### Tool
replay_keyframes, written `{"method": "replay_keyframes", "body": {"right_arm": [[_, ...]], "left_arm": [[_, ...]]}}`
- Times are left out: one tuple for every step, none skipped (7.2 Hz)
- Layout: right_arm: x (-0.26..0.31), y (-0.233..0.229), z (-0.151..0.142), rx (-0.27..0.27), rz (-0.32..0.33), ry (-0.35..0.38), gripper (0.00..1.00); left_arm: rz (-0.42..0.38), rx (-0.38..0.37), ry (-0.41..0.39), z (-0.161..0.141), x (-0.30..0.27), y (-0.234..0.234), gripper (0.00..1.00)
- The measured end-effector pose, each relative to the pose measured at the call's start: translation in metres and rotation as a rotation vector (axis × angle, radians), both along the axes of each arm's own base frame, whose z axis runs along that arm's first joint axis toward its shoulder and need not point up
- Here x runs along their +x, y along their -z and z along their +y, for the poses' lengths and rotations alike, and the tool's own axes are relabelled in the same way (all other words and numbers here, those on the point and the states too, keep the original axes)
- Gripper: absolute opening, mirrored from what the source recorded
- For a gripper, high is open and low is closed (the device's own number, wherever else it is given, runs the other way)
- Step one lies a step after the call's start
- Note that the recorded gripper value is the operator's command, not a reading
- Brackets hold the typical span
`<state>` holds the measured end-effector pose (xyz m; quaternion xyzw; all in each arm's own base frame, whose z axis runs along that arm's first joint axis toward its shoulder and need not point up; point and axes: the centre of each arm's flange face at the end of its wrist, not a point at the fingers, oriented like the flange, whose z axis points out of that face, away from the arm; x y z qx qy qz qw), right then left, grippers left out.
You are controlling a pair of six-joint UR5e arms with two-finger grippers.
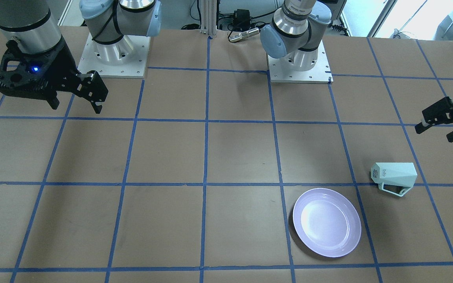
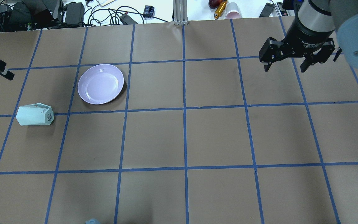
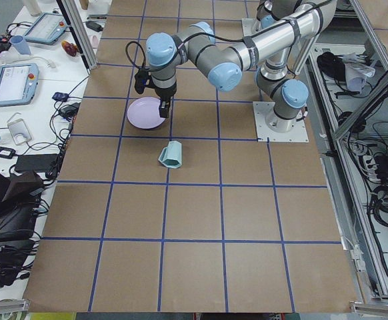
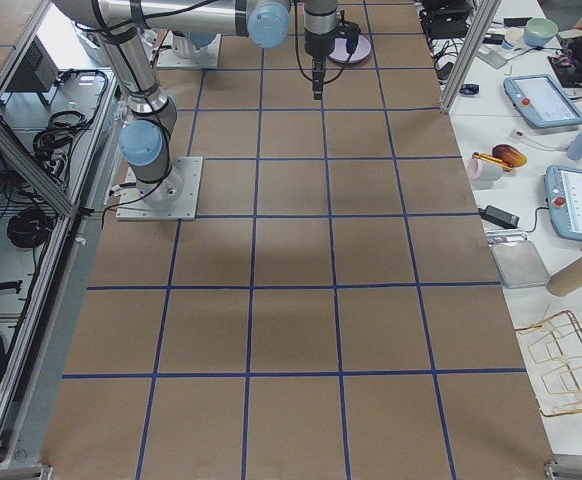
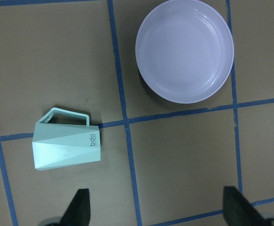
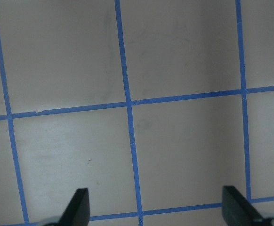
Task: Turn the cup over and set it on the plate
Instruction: 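Swing the left gripper down and around toward the mint-green mug's open end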
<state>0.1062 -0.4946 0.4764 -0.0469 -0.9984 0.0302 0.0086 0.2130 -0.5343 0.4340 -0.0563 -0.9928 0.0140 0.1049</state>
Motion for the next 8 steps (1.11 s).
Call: {"method": "replay_keyframes", "body": {"right_arm": [[0.000, 0.000, 0.000, 0.000, 0.000, 0.000, 1.00], [0.000, 0.000, 0.000, 0.000, 0.001, 0.000, 1.00], [0.000, 0.000, 0.000, 0.000, 0.000, 0.000, 1.00], [0.000, 0.000, 0.000, 0.000, 0.000, 0.000, 1.00], [0.000, 0.000, 0.000, 0.000, 0.000, 0.000, 1.00], [0.000, 0.000, 0.000, 0.000, 0.000, 0.000, 1.00], [0.000, 0.000, 0.000, 0.000, 0.000, 0.000, 1.00], [0.000, 0.000, 0.000, 0.000, 0.000, 0.000, 1.00]], "left_arm": [[0.027, -0.005, -0.005, 0.005, 0.033, 0.013, 1.00], [0.055, -0.016, 0.006, 0.010, 0.061, 0.026, 1.00], [0.081, -0.025, 0.007, 0.014, 0.082, 0.039, 1.00], [0.107, -0.031, 0.003, 0.017, 0.100, 0.051, 1.00], [0.137, -0.042, 0.000, 0.021, 0.117, 0.064, 1.00], [0.168, -0.051, -0.014, 0.023, 0.132, 0.077, 1.00], [0.208, -0.054, -0.034, 0.025, 0.144, 0.087, 1.00], [0.251, -0.054, -0.057, 0.026, 0.154, 0.095, 1.00]]}}
